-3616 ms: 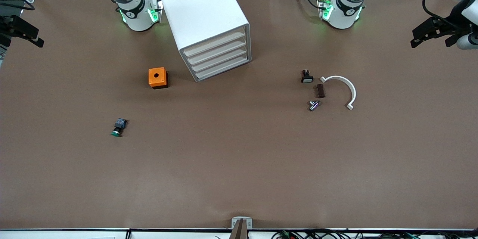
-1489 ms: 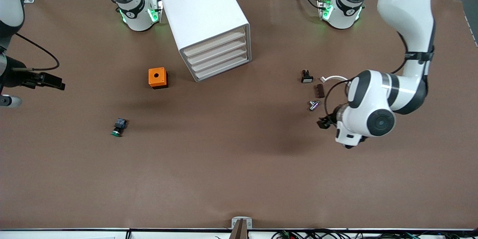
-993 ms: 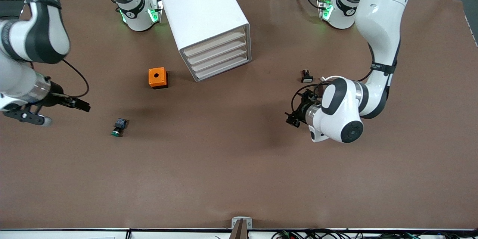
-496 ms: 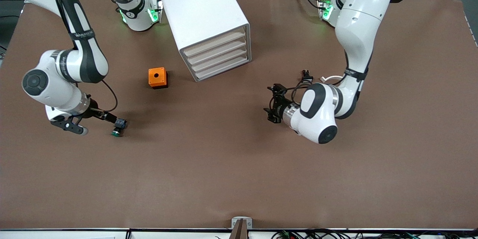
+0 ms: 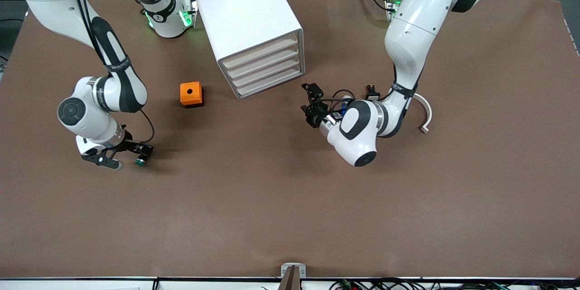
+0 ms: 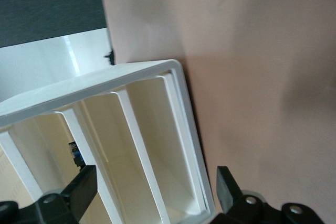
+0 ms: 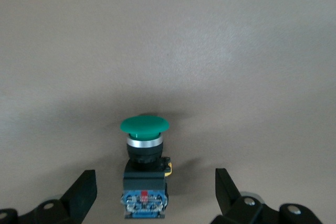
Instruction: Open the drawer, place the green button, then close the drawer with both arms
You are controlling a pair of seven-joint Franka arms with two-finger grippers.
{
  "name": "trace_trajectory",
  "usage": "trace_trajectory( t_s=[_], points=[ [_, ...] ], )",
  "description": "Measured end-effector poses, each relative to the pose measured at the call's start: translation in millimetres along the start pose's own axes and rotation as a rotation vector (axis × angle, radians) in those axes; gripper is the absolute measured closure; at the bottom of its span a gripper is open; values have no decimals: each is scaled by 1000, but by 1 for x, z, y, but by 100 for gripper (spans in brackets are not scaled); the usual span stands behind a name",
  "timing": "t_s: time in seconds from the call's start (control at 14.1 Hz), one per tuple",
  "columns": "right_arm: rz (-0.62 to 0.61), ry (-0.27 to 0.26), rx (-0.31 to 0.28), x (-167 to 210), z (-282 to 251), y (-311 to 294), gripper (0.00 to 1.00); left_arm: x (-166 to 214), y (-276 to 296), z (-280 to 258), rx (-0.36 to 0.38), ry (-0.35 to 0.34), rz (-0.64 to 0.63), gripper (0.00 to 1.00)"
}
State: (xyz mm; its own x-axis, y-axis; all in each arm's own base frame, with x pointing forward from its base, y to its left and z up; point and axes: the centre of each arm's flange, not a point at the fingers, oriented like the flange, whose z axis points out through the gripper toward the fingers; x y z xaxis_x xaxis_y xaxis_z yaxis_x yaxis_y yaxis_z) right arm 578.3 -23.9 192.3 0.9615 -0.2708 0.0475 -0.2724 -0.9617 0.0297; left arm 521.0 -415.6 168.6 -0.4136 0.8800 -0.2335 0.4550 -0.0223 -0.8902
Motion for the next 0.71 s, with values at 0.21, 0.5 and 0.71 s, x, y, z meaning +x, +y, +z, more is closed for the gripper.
trace_trajectory(
  t_s=[0.21, 0.5, 0.71],
  points=[
    [-8, -14, -3, -5, 12, -3, 0, 1, 9, 32, 101, -4, -59, 0],
    [-8, -21, -5, -7, 14, -2, 6, -5, 12, 59, 158, -16, -77, 13],
    [-13, -31, -5, -12, 17, -5, 22, -9, 8, 76, 174, 10, -77, 25]
  ],
)
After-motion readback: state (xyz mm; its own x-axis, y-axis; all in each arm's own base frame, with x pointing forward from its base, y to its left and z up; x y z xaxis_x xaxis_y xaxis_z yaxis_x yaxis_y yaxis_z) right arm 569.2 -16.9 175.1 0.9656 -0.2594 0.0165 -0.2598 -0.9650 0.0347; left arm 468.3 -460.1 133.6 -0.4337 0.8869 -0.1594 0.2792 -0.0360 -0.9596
